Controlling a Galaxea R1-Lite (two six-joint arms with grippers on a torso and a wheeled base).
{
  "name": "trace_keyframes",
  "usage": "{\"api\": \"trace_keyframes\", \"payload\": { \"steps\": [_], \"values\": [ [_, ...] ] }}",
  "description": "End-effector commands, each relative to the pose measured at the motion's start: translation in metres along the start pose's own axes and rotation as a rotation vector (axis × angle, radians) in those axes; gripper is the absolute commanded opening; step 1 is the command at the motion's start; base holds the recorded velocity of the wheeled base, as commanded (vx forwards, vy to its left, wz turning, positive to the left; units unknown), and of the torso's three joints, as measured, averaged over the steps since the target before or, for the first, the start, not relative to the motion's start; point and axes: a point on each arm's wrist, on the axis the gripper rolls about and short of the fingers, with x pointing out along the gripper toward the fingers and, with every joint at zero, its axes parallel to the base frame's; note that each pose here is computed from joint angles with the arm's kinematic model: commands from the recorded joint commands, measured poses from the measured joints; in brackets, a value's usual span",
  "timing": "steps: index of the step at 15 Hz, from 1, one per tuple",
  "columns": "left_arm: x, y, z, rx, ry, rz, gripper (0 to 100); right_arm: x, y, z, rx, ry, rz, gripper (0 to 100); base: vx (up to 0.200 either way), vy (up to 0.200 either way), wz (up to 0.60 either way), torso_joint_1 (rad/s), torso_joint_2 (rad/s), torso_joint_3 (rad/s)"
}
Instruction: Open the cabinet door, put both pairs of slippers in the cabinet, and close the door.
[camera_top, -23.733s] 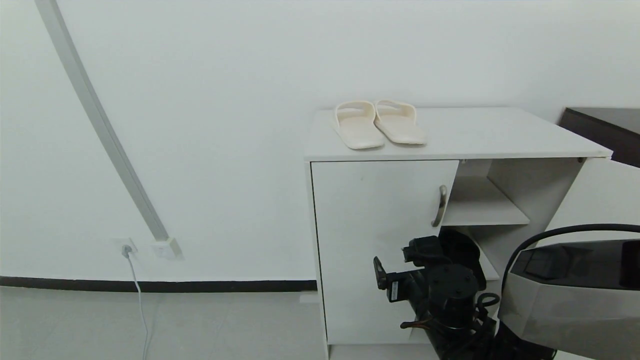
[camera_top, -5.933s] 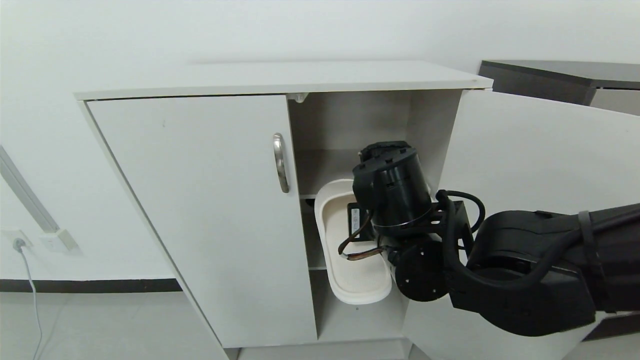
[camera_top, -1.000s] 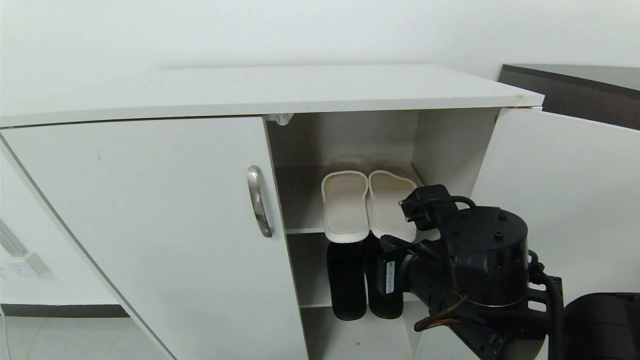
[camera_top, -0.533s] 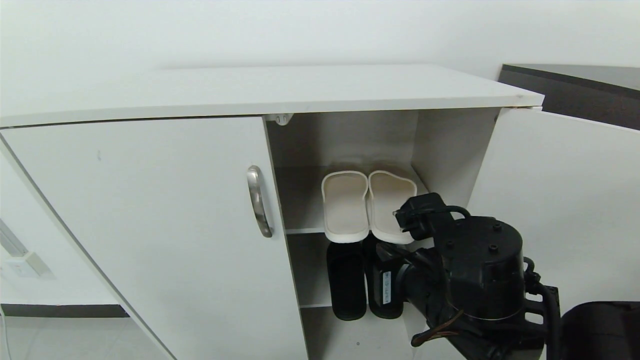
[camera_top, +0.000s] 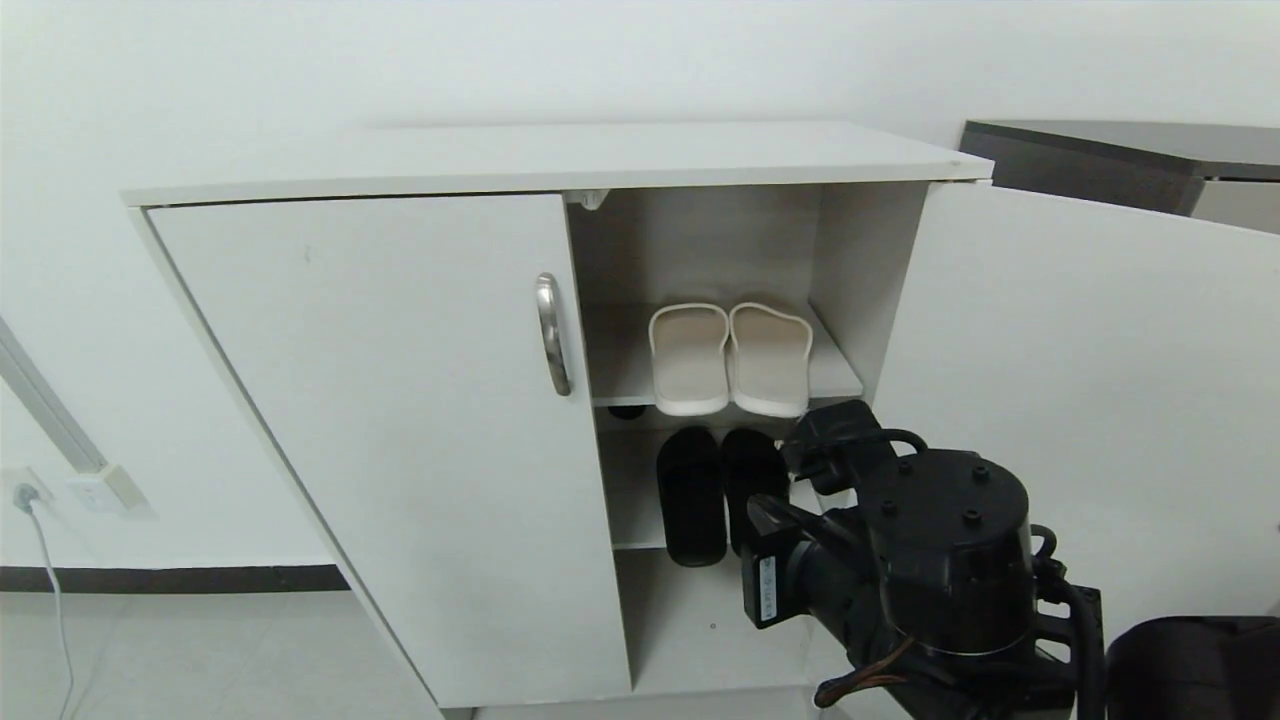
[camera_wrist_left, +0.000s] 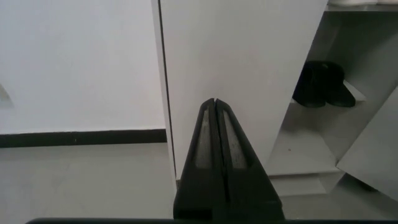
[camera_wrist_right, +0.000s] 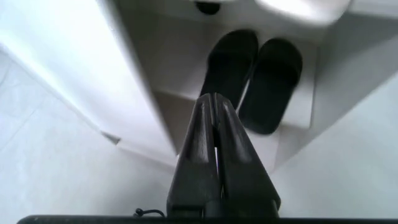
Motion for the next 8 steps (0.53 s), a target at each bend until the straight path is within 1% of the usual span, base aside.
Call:
{"api": "trace_keyframes", "payload": {
  "steps": [1, 8],
  "values": [
    [0.0001, 0.0000, 0.0000, 0.000, 0.002, 0.001, 0, 0.0008, 0.0000, -0.0031, -0.006, 0.009, -0.003, 0, -0.200, 0.000, 0.00, -0.002, 0.00, 0.002],
    [0.0001, 0.0000, 0.0000, -0.002, 0.002, 0.001, 0, 0.0024, -0.0042, -0.0056, -0.023, 0.019, -0.016, 0, -0.200, 0.000, 0.00, 0.002, 0.00, 0.001]
  ]
}}
